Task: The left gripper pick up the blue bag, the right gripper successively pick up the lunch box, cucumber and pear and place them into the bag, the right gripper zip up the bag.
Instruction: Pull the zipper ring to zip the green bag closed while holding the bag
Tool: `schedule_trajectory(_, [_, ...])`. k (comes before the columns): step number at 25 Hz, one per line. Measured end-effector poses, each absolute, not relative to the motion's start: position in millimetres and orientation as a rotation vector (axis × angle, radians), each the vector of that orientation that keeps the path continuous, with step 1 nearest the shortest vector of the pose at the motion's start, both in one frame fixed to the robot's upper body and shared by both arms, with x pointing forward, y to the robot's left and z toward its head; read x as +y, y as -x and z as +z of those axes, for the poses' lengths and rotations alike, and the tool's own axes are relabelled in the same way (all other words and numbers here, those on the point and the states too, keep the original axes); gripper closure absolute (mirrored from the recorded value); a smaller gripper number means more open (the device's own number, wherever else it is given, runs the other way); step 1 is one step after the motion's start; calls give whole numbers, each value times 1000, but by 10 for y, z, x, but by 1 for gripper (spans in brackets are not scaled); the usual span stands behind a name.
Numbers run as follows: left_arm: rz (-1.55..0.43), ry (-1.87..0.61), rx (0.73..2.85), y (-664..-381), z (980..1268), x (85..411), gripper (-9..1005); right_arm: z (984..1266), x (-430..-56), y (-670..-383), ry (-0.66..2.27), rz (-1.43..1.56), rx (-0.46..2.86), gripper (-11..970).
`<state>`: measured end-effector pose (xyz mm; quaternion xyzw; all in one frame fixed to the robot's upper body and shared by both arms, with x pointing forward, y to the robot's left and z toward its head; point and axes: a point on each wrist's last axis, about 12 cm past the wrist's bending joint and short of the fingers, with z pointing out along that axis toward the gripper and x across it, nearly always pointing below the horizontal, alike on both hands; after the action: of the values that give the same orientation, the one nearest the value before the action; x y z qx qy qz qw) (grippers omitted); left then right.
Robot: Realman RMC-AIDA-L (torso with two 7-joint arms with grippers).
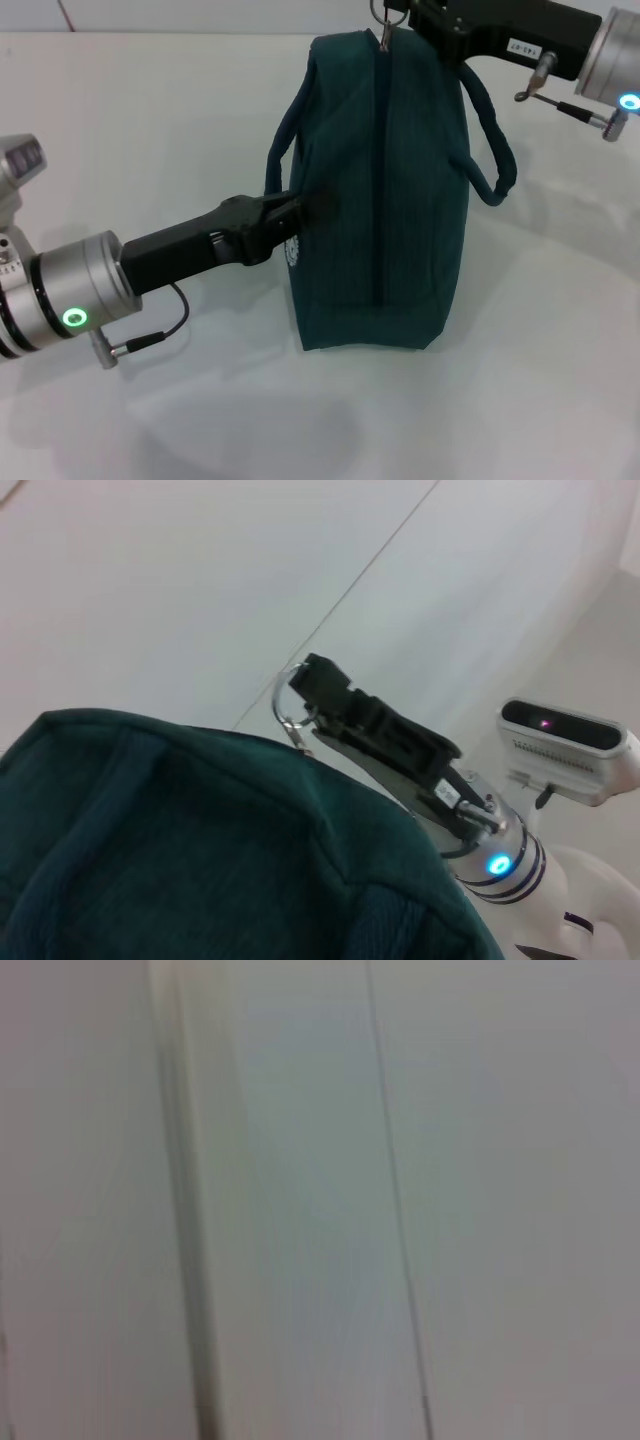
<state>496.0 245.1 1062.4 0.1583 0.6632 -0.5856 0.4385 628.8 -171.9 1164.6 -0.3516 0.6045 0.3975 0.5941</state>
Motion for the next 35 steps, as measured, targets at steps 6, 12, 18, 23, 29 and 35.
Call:
schedule_trajectory(6, [-1437,-344,1659,-4878,10574,2549,891,11563,-1732,-6362,775,875,1472,943])
schedule_trajectory(12, [-1364,-214,1640,-4792,10539,2785,877,11501,-1786,-6372,743,845,1505,943])
schedule_trajectory(18, [-1287,-109,1619,-4749,10524,2974,863,11470,-1830,-6337,725,855,1508,943])
schedule_trajectory(23, [-1278,-162,1622,-4754,10522,2933,851,11459,-1841,-6321,721,857,1508,943])
schedule_trajectory(29, [-1265,-207,1632,-4744,10522,2931,838,11455,-1869,-6294,722,869,1499,943])
schedule_trajectory(35, [-1205,-232,1556,-4707,10651,3090,716,11434,-1912,-6264,716,872,1499,941])
